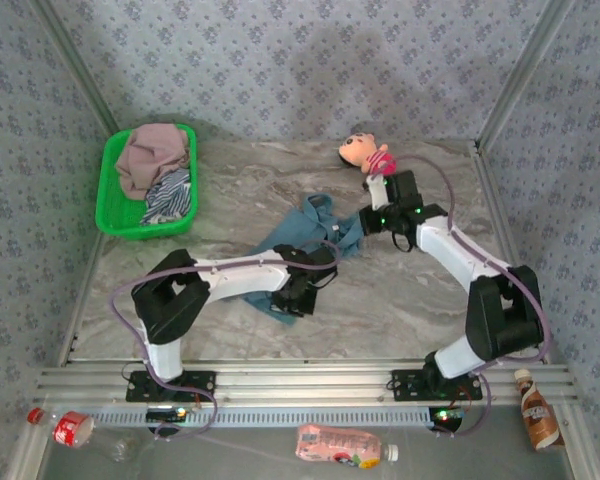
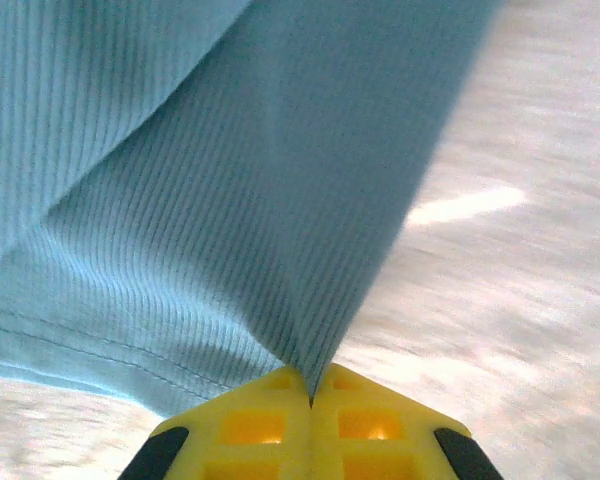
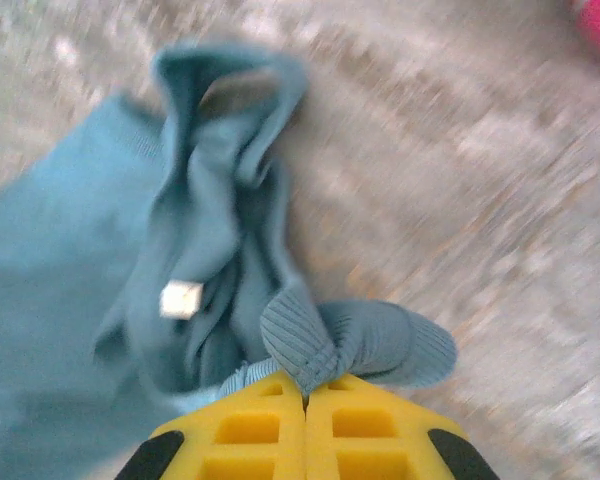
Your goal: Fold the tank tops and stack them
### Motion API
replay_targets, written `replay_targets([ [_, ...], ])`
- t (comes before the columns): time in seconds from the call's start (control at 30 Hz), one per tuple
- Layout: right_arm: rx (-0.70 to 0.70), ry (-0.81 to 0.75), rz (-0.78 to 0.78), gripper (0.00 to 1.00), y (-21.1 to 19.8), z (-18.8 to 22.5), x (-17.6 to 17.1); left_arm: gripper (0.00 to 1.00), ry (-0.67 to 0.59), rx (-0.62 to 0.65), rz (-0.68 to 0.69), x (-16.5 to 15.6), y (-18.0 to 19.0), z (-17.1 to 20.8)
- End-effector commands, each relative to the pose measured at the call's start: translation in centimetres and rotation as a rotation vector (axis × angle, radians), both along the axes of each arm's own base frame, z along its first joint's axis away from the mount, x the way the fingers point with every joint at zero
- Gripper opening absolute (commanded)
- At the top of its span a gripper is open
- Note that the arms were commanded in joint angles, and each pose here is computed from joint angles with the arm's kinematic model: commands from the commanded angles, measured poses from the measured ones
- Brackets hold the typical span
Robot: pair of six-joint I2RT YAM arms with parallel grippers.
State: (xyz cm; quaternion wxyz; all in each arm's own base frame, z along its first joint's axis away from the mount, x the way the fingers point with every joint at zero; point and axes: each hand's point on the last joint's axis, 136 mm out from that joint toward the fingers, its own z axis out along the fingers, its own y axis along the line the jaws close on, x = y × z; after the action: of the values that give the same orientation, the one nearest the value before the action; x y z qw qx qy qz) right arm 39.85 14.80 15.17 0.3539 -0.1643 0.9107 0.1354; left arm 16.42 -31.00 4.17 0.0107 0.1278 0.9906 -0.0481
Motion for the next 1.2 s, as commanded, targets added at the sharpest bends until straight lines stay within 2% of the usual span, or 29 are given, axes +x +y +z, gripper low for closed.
replay_targets([
  [0.0,0.004,-0.107,0.063,0.07,0.9,2.2,4.0,0.00,0.044,-0.193,-0.164,-1.4,-5.7,3.4],
  [0.2,0.124,-0.169,0.150,0.07,5.4,3.9,9.8,0.00,0.074,-0.494,-0.410,-2.1,-14.3,7.6],
  [0.37,0.115,-0.119,0.192,0.09,7.9,1.8,11.2,0.02,0.099,-0.457,-0.455,-1.4,-15.7,5.5],
  [0.43,0.105,-0.083,0.185,0.14,7.8,0.5,11.2,0.15,0.093,-0.457,-0.430,-0.5,-16.0,4.9],
  [0.53,0.083,-0.011,0.169,0.25,6.8,-1.3,10.2,0.45,0.077,-0.450,-0.406,0.5,-15.8,5.2],
  [0.63,0.076,0.030,0.135,0.43,4.9,-1.5,9.1,0.58,0.063,-0.468,-0.392,0.6,-15.3,6.5],
  [0.7,0.065,0.062,0.097,0.51,3.3,-0.7,7.6,0.61,0.069,-0.452,-0.376,0.3,-14.1,7.3],
  [0.87,0.094,0.178,-0.044,0.58,-0.8,-0.1,1.4,0.62,0.091,-0.318,-0.268,-0.6,-7.4,7.9],
  [1.0,0.132,0.281,-0.152,0.61,-2.5,-1.9,-6.1,0.61,0.079,-0.210,-0.106,-0.6,-1.0,6.3],
  [1.1,0.130,0.376,-0.228,0.61,-3.5,-4.1,-11.4,0.59,0.091,-0.189,-0.029,-1.3,1.3,4.2],
  [1.17,0.120,0.411,-0.276,0.61,-4.2,-5.6,-13.6,0.57,0.115,-0.189,-0.002,-2.0,1.7,2.8],
])
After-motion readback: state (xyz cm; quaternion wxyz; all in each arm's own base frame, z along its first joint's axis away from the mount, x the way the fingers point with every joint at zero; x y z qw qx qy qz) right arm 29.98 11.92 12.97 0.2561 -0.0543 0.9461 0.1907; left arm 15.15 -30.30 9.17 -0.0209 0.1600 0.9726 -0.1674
